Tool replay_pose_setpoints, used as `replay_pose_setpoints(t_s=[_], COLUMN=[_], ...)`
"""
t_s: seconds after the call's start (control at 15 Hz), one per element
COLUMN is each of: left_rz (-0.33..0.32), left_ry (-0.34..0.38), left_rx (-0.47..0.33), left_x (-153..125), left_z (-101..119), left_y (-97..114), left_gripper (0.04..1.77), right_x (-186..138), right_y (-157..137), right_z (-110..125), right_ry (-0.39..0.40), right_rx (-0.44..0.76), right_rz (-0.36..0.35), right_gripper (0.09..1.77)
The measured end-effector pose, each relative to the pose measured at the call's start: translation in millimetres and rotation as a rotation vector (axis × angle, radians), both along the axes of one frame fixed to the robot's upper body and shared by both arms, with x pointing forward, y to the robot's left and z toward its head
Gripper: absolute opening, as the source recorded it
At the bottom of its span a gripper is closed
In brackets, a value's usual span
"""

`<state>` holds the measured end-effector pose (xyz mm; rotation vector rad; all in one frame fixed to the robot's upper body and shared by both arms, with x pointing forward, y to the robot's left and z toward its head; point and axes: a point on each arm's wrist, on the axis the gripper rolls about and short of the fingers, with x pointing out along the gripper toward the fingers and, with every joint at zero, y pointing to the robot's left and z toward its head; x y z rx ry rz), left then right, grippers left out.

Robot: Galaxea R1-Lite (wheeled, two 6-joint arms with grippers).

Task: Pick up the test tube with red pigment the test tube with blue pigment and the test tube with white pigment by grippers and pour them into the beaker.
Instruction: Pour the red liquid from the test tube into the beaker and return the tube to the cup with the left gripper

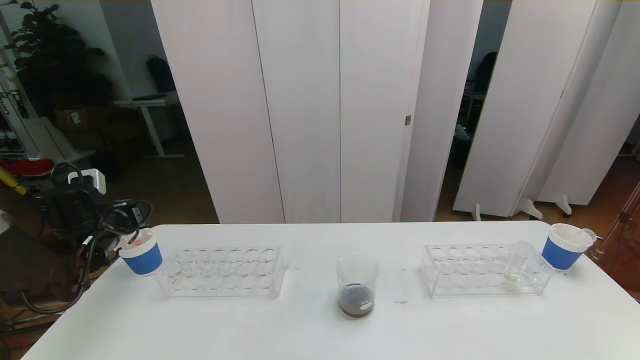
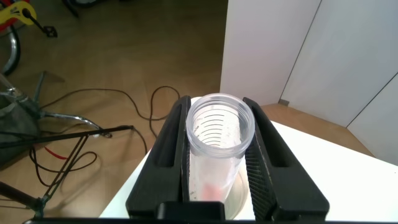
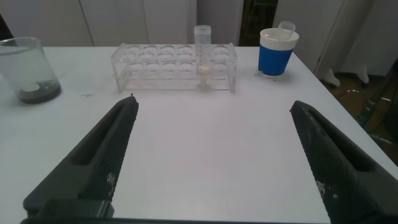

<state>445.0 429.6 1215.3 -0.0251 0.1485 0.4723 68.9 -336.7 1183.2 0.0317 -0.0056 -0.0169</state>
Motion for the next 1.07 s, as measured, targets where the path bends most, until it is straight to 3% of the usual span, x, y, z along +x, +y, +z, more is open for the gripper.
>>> replay_pose_setpoints(t_s=[0.53,0.6,0.67,0.8,0.87,1.07], left_rz=[-0.003,-0.003,-0.003,-0.003,-0.004,-0.006], left_ry=[0.024,0.031,0.032,0.004,-0.008,-0.029], left_rx=[-0.007,-0.008,-0.009,-0.001,0.003,0.018], left_x=[-1,-2,-2,-2,-3,-5], left_z=[-27,-29,-30,-29,-28,-25], left_y=[0,0,0,0,0,-1], left_gripper=[0.60,0.68,0.90,1.58,1.73,1.75], right_x=[0,0,0,0,0,0], right_y=[0,0,0,0,0,0], right_z=[0,0,0,0,0,0], right_ry=[0.000,0.000,0.000,0.000,0.000,0.000], right_rx=[0.000,0.000,0.000,0.000,0.000,0.000], right_rz=[0.000,0.000,0.000,0.000,0.000,0.000], right_gripper=[1.75,1.75,1.75,1.75,1.75,1.75])
